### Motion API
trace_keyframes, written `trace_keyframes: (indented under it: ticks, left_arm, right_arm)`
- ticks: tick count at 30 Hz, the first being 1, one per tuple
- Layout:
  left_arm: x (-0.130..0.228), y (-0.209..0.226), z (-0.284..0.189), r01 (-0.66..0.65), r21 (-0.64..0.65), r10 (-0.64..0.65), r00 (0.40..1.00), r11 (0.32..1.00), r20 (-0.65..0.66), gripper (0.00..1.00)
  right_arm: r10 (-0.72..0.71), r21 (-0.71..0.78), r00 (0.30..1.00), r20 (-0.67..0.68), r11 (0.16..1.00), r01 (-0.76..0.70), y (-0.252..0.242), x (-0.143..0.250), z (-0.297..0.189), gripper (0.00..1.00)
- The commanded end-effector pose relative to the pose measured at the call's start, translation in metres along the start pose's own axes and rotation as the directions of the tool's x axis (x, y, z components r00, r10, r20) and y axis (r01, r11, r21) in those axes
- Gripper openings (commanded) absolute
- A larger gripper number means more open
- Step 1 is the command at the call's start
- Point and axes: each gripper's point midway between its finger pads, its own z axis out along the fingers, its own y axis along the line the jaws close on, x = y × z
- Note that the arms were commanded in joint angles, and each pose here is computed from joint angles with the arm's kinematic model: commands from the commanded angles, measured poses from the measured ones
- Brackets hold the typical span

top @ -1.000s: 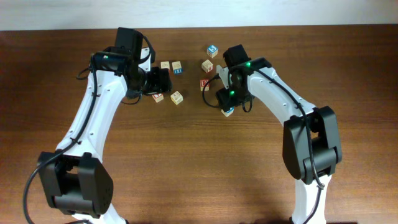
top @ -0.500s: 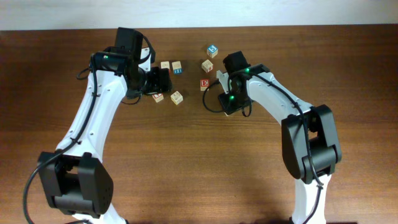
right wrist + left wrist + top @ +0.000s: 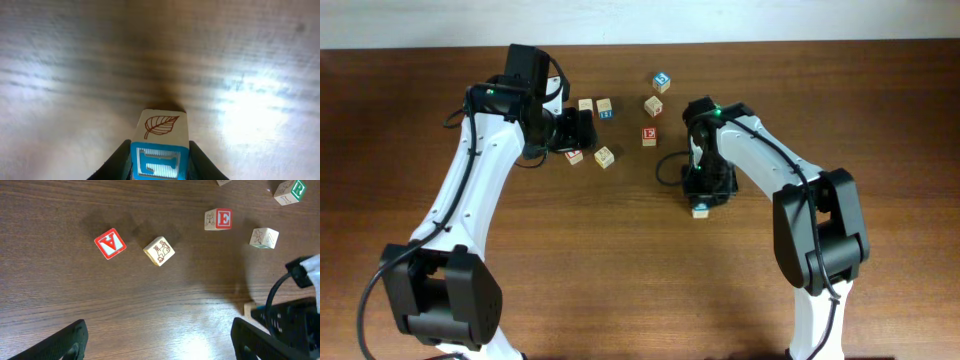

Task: Rotate 3 blocks
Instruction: 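Grasp the blue-faced block with the right gripper and move it toward the front, then grasp the red-lettered E block with the right gripper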

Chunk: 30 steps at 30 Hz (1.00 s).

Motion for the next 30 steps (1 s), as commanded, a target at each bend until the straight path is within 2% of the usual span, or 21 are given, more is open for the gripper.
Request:
trace_keyframes:
  ticks: [1,5,13,19,21,24,28,30]
  left_arm:
    - [-0.004,0.001,-0.001,0.010,-0.006,-0.010,1.000,1.000,0.009,0.91]
    - [-0.004,0.001,-0.001,0.010,-0.006,-0.010,1.000,1.000,0.009,0.92]
    - [-0.004,0.001,-0.001,0.010,-0.006,-0.010,1.000,1.000,0.010,0.93]
    - [-0.004,0.003,-0.001,0.010,-0.015,-0.010,1.000,1.000,0.012,0.94]
    - [-0.004,0.003,-0.001,0.010,-0.017,-0.010,1.000,1.000,0.012,0.94]
    - [-0.004,0.003,-0.001,0.010,-0.017,-0.010,1.000,1.000,0.012,0.93]
    - [-0.006,0.009,-0.001,0.010,-0.049,-0.009,1.000,0.999,0.021,0.94]
    - [-0.009,0.021,-0.002,0.019,-0.102,-0.015,0.999,0.995,0.037,0.94]
  right_arm:
    - [0.012,-0.002,0.998,-0.070,1.000,-0.012,0.009,0.018,0.007,0.29]
    - [-0.021,0.033,0.995,-0.099,0.999,0.024,0.023,0.033,0.011,0.34]
    - [0.008,0.093,0.991,-0.137,0.996,0.005,0.027,0.054,0.025,0.35]
    - [-0.022,0.080,0.992,-0.125,0.996,0.032,0.032,0.048,0.012,0.48]
    - [-0.054,0.067,0.994,-0.092,0.996,0.060,0.040,0.038,-0.005,0.56]
    - [-0.064,0.048,0.998,-0.026,0.997,0.065,0.048,0.022,-0.030,0.62]
    - [-0.055,0.017,0.989,0.138,0.998,0.053,0.052,-0.018,-0.069,0.67]
    - [-0.099,-0.015,0.963,0.251,0.994,0.106,0.059,-0.046,-0.087,0.71]
